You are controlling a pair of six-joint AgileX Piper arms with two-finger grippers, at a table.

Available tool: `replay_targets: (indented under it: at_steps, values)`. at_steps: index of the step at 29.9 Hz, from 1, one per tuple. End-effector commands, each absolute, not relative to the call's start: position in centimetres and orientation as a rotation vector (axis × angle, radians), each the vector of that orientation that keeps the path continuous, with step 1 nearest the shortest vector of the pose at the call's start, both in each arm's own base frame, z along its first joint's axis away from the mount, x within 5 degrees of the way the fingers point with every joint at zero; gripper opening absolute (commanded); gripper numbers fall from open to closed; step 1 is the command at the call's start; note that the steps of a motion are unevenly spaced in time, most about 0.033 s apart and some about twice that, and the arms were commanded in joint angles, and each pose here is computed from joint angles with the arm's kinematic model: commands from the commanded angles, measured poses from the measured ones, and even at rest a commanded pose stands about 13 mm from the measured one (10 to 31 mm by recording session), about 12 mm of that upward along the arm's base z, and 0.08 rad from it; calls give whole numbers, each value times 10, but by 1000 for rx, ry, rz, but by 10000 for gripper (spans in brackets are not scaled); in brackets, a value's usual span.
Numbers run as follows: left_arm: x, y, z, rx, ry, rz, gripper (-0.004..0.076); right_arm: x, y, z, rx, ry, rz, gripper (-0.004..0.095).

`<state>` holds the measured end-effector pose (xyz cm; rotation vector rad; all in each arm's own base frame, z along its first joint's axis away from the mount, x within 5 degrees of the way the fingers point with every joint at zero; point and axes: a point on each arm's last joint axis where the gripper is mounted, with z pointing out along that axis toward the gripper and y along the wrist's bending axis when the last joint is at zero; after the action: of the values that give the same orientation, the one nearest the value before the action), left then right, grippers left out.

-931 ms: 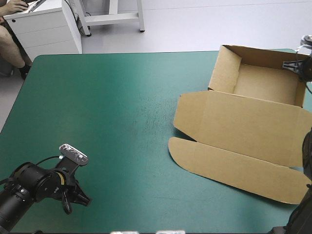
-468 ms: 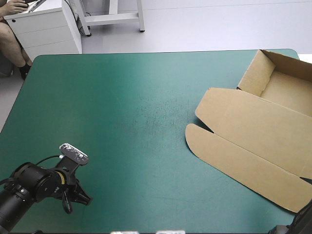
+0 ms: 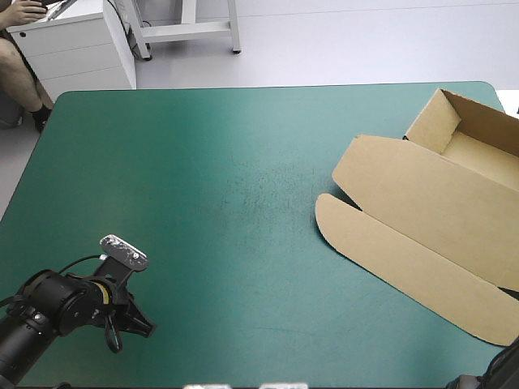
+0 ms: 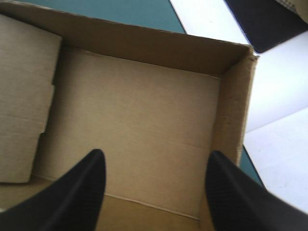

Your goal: Fold the box

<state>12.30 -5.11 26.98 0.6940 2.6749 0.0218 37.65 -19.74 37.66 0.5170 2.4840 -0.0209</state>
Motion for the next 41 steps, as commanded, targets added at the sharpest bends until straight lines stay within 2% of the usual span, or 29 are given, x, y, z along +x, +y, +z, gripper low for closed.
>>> replay_targets:
  at_steps: [1,3,4,5,9,16,22,26,34,41]
  values:
    - [128,-55,280,676,2595,-2,-8,356,-179,428,403,2341,2,311]
    - [129,-55,280,675,2585,-6,-8,353,-172,433,380,2348,13,80]
    - [129,-55,280,668,2582,-9,-8,352,-168,434,363,2355,14,0]
    - [129,-55,280,664,2581,-10,-8,352,-162,437,341,2356,18,-14]
    - [130,-56,281,651,2576,-21,-8,358,-135,441,239,2371,33,-16]
    - [132,-57,282,639,2552,-34,-8,376,-62,442,0,2400,32,-16]
    - [134,-59,284,593,2518,-56,-8,379,-3,443,-172,2397,102,-16]
    - [136,-59,285,578,2506,-68,-8,374,19,440,-198,2415,149,-16]
    - [137,-64,288,540,2466,-139,-8,319,28,417,-293,2516,149,-16]
    - [133,-62,295,556,2395,-147,-8,247,22,389,-283,2469,108,-17]
